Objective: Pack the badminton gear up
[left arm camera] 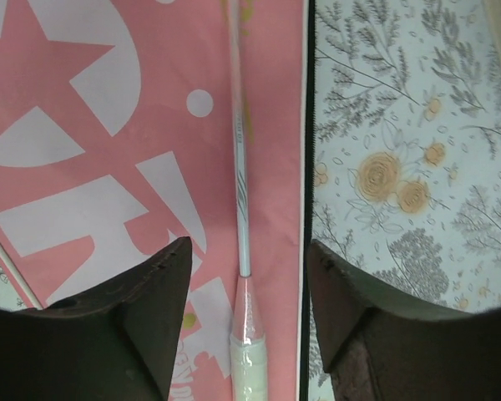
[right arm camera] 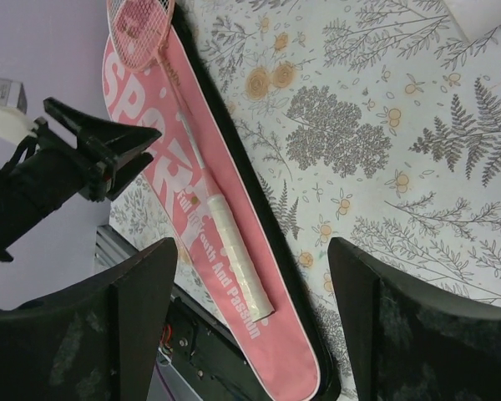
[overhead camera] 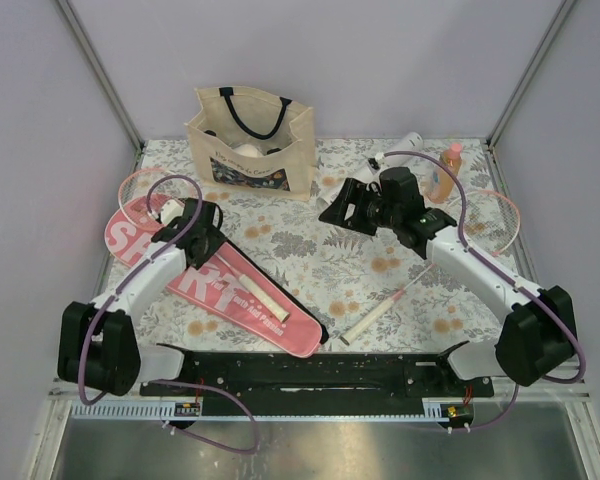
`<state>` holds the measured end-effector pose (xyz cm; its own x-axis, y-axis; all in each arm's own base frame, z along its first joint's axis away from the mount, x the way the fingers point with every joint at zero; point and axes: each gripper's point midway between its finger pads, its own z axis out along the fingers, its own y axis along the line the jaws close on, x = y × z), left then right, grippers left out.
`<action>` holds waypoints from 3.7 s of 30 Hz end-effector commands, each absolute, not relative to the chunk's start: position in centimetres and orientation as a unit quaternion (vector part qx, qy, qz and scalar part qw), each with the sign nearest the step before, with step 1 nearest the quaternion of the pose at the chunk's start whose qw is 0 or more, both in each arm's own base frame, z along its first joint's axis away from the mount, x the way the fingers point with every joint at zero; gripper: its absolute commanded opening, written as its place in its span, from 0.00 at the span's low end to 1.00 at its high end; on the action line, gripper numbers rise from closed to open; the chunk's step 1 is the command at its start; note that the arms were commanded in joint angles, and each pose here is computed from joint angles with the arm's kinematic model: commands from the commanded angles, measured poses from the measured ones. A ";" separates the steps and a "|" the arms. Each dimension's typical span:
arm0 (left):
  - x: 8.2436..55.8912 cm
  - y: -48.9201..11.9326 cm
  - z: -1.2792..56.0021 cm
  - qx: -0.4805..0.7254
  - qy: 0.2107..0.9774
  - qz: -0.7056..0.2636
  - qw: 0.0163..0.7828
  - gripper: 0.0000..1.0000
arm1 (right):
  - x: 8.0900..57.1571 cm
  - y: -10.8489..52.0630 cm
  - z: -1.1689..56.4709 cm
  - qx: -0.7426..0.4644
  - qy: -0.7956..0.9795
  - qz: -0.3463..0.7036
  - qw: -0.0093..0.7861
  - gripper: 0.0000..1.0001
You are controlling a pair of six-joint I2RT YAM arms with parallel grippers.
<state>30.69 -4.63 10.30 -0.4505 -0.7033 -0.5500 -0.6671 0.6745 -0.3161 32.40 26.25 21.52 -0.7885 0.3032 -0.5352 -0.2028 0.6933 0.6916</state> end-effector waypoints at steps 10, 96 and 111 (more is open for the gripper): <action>34.0 -5.1 5.8 -0.445 0.849 -0.023 0.285 0.49 | 27.0 27.0 23.2 -0.028 0.861 0.366 0.352 0.81; 25.7 -9.0 14.2 -0.390 0.802 -0.287 0.350 0.06 | 17.1 47.9 12.8 -0.208 0.827 0.509 0.121 0.10; 22.4 -3.5 16.8 -0.401 0.811 -0.148 0.399 0.74 | 19.1 42.6 19.4 -0.230 0.781 0.540 0.213 0.00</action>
<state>23.12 -6.01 14.29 -0.4266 -0.7986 -0.4245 -0.5178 0.6005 -0.6094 18.34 43.79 12.97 -0.9020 -0.1659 -0.3985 -0.4294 0.4389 0.7893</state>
